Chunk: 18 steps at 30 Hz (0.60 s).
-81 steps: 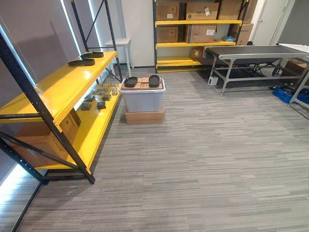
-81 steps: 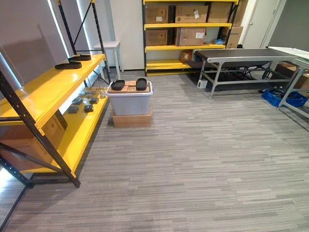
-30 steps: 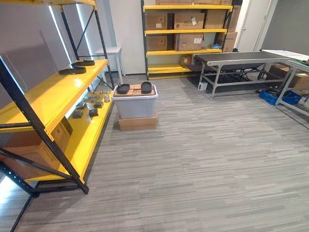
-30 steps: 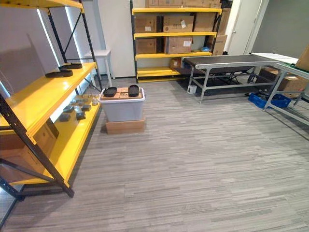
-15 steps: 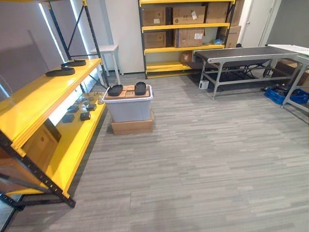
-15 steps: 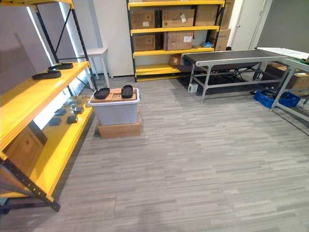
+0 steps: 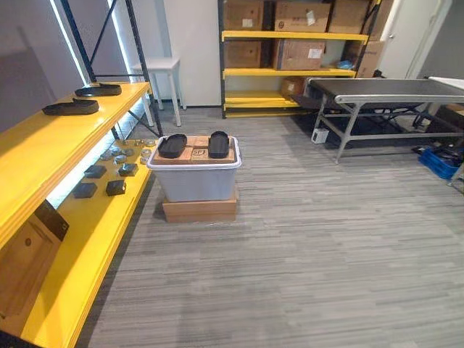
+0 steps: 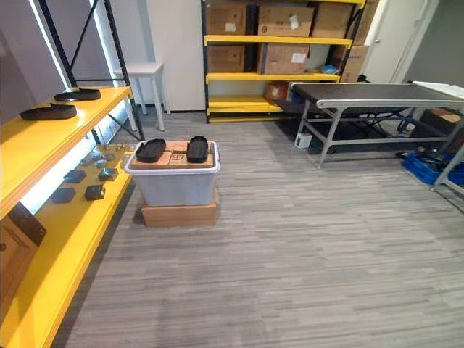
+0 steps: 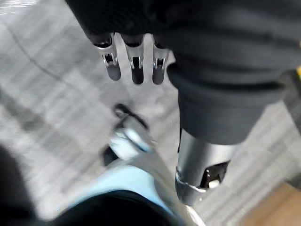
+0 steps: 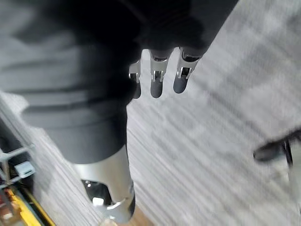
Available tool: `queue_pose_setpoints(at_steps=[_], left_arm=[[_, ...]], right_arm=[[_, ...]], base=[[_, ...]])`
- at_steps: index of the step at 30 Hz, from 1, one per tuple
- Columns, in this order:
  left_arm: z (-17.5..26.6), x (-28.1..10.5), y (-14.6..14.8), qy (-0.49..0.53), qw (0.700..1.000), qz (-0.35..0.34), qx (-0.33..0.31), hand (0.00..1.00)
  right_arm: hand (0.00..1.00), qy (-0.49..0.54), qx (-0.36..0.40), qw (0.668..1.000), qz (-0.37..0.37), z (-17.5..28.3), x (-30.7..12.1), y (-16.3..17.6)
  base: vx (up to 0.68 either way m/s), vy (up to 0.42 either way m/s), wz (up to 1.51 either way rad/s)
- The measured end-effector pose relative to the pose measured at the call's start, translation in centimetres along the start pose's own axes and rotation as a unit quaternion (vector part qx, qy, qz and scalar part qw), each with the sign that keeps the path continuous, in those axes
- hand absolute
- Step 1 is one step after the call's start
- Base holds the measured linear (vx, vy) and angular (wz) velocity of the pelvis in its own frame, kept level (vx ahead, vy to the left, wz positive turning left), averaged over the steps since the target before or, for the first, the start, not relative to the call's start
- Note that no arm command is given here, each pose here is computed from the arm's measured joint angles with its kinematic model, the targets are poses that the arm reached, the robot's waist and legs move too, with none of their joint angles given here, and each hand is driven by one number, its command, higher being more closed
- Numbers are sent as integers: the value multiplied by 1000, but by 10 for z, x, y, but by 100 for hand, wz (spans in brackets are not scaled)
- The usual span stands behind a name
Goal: Walk over and take plastic housings, then place them on the shelf
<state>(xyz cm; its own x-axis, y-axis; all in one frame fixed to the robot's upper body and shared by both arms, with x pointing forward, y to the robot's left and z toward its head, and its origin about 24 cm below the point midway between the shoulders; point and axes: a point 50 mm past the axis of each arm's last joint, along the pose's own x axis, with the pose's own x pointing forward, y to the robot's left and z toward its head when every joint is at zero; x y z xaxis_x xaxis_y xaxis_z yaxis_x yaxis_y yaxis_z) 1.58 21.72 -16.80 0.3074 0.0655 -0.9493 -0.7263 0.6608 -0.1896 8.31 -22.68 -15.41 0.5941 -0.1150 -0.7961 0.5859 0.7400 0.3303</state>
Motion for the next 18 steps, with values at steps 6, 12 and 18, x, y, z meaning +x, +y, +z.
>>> queue_pose_setpoints(at_steps=[6,12,18], left_arm=[[28,11,-35,-25,998,-43,37,0],[30,13,-61,-43,996,-72,-13,0],[33,11,-55,-58,994,-69,-69,0]], right_arm=[[0,31,9,999,-33,-22,-14,-18],[0,35,29,998,-42,-29,-18,-20],[0,0,-3,999,-33,-6,-11,-17]], base=[[478,-28,27],[620,-272,38],[651,-84,5]])
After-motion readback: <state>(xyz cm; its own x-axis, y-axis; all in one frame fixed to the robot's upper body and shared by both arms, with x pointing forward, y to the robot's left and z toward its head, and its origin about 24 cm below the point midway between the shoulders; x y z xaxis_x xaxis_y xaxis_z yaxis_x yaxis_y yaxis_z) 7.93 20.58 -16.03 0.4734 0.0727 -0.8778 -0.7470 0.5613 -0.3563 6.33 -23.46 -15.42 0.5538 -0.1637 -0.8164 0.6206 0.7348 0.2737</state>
